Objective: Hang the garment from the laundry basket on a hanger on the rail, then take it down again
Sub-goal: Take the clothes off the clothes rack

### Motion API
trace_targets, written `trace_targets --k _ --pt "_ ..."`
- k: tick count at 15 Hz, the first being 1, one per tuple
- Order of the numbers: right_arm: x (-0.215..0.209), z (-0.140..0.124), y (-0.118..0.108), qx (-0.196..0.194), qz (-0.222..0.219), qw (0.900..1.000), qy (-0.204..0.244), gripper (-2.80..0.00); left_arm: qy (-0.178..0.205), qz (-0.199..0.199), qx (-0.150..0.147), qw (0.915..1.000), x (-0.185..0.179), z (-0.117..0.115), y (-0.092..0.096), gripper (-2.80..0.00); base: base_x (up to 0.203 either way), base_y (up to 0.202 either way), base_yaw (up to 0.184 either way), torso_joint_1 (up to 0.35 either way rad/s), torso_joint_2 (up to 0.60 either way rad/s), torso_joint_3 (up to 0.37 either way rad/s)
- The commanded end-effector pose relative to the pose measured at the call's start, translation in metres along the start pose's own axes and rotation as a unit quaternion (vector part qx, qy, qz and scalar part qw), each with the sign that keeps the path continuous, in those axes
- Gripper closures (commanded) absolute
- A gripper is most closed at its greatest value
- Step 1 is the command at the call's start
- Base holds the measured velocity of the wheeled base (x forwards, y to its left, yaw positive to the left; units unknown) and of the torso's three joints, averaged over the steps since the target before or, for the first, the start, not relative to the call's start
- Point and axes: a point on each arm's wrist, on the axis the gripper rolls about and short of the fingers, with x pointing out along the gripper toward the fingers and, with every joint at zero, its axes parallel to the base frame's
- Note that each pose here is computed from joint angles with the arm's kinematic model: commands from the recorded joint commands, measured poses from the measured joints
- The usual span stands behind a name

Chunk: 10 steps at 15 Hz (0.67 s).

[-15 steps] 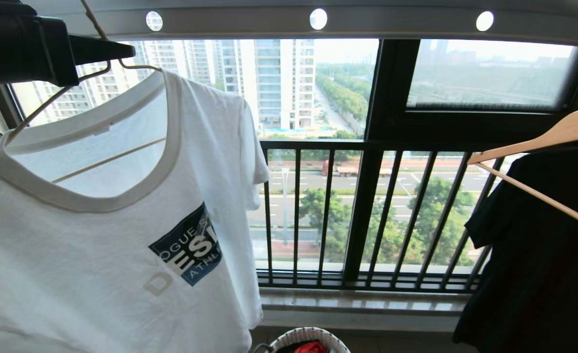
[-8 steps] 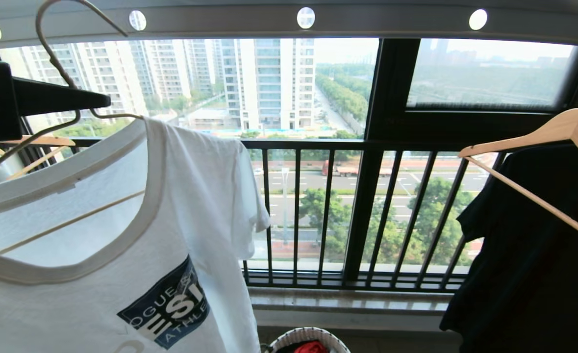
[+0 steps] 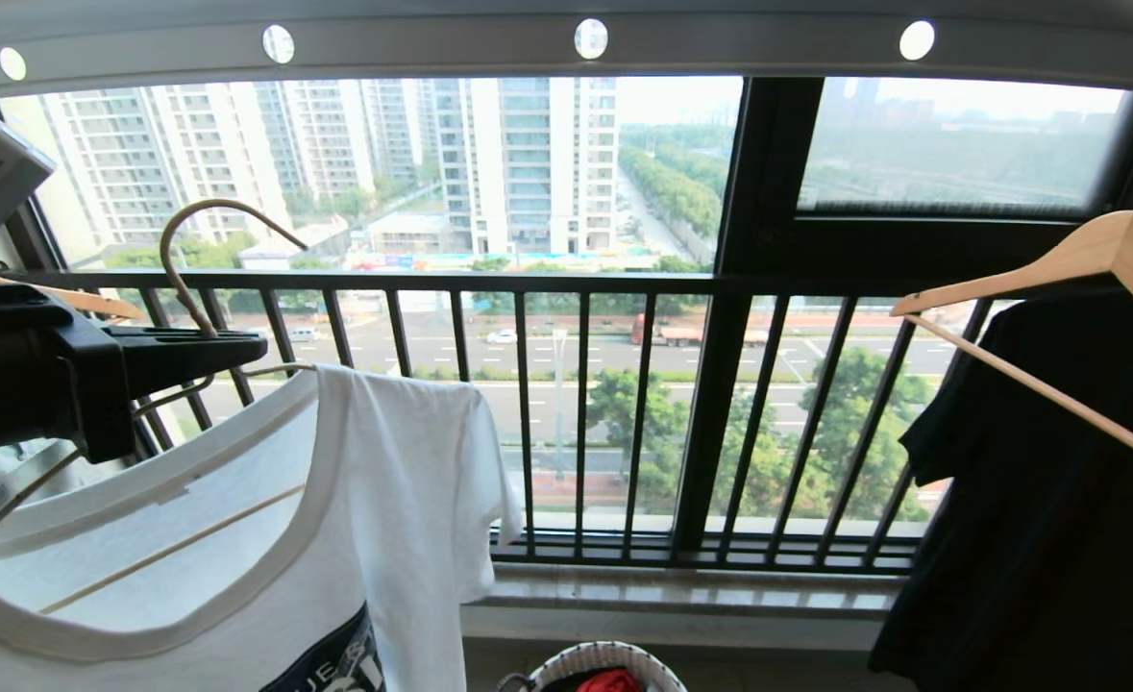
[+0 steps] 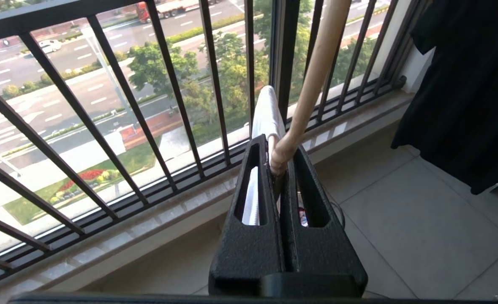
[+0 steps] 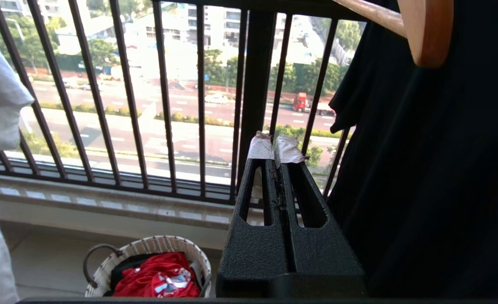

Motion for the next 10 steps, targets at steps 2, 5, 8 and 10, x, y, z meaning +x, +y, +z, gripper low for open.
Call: trace_targets --k 2,5,8,10 --pt "0.017 0.051 -0.002 0.001 0.016 0.999 0.043 0.0 0.012 -0.017 -0.006 0.9998 0.012 -0.015 -0.001 0.0 0.0 0.0 0.0 0.0 0.0 0.0" --pt "0.064 0.099 -0.004 0.007 0.068 0.992 0.104 0.0 -0.012 -0.051 -0.027 0.9982 0.04 -0.012 -0.003 0.0 0.0 0.0 0.0 0.0 0.0 0.0" --pt "0.125 0.134 -0.002 0.016 0.133 0.98 0.148 0.0 -0.002 -0.098 -0.054 0.9937 0.059 -0.014 -0.017 0.0 0.0 0.0 0.0 0.0 0.0 0.0" --pt "0.163 0.145 0.004 0.022 0.167 0.972 0.165 0.0 0.016 -0.125 -0.071 0.9895 0.073 -0.019 -0.027 0.0 0.0 0.0 0.0 0.0 0.0 0.0"
